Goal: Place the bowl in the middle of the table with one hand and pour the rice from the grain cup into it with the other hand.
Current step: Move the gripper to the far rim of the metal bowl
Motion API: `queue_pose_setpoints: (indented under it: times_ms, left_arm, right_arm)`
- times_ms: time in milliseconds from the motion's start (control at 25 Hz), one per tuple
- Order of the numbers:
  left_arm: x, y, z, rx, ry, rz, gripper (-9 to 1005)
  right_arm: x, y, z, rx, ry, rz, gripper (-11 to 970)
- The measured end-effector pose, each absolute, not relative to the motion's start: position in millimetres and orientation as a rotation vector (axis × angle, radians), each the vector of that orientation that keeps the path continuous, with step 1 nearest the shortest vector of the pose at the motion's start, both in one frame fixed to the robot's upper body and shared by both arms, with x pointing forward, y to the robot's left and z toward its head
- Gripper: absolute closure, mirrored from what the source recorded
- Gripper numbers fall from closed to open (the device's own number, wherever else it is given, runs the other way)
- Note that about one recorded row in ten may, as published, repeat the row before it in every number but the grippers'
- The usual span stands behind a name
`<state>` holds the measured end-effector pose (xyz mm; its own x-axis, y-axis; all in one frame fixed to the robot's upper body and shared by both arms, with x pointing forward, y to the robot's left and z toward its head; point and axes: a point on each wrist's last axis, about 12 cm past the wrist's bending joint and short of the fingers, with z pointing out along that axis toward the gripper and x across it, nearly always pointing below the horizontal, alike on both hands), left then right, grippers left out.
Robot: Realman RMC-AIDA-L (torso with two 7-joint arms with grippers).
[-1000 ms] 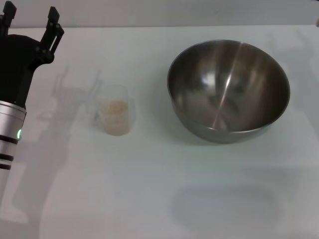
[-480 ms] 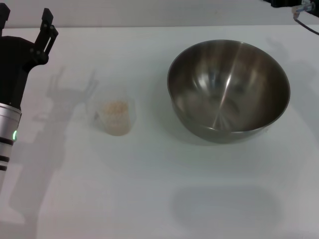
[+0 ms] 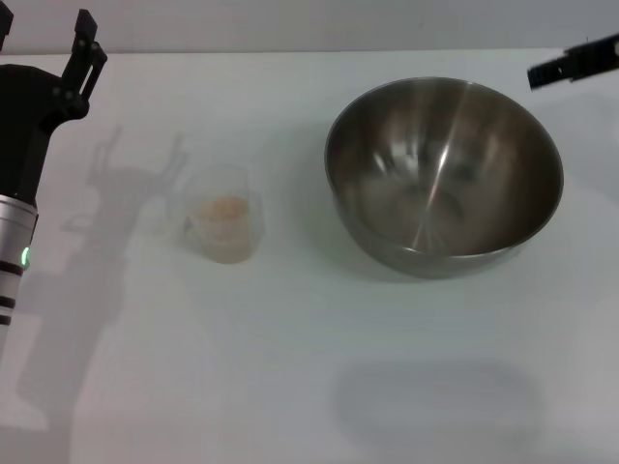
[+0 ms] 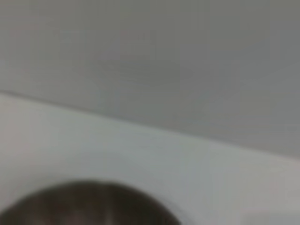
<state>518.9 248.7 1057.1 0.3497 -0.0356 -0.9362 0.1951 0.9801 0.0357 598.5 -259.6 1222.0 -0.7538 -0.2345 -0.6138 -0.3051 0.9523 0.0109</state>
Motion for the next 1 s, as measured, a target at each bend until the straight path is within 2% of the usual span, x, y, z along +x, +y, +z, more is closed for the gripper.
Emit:
queue_pose_setpoints:
  times_ms: [280,680,1000]
  left_arm:
    - [519.7,249.4,1057.9,0.151,1.202,-0.150,187]
    - [520.4,247.9,1058.4,0.152,1.200,-0.154,193]
    - [519.0,248.1,1057.4,0.149,1.203,-0.153,197]
  right_arm:
    - [607.4,-271.2,1199.9,-0.435,2.575,0.181,207]
    - [614.8,-268.5,1168.0,-0.512,2.611,0.203,212]
    - [618.6,-261.9,1155.3,-0.534,2.595,0.257,216]
